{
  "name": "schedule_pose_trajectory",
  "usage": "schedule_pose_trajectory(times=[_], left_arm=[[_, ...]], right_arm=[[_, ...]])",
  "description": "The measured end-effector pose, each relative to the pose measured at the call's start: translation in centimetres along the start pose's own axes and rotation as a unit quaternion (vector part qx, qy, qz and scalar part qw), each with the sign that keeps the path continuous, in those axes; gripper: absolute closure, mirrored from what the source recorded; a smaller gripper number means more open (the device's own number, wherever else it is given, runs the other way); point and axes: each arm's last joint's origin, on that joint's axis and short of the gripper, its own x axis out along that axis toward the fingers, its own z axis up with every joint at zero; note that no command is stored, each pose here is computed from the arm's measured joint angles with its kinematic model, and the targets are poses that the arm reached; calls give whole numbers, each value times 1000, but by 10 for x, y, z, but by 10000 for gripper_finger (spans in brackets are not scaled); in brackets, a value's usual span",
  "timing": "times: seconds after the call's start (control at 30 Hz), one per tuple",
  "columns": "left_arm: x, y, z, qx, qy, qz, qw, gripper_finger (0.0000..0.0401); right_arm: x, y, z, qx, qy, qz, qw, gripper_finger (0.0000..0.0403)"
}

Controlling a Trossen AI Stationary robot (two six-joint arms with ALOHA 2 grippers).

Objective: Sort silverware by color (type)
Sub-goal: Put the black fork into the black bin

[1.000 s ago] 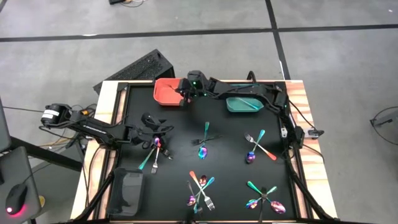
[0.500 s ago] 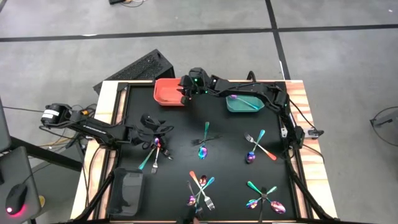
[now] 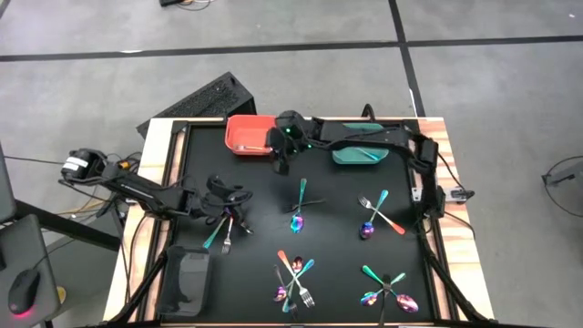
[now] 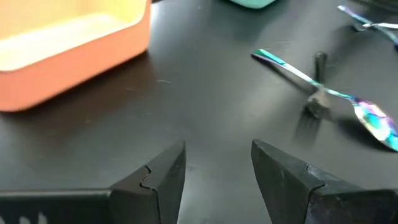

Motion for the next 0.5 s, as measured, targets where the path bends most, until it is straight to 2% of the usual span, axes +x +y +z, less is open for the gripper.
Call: schedule_pose_trajectory(times=[0.1,0.2,0.33,0.5], left_arm=[[-3,-4,-3,-16,2,-14,1000,230],[-8,-9,-6,-27,3,-30,999,230],[-12,-13,-7,-33,-6,-37,999,230],[-12,-19,1,-40,-38,-62,997,230]], right_arm=[[-3,9,-21,21,13,28,999,258],[-9,17,-53,50,14,29,998,258],[-26,35,-86,87,-35,28,995,258],[-45,73,-117,110,-107,45,987,258]])
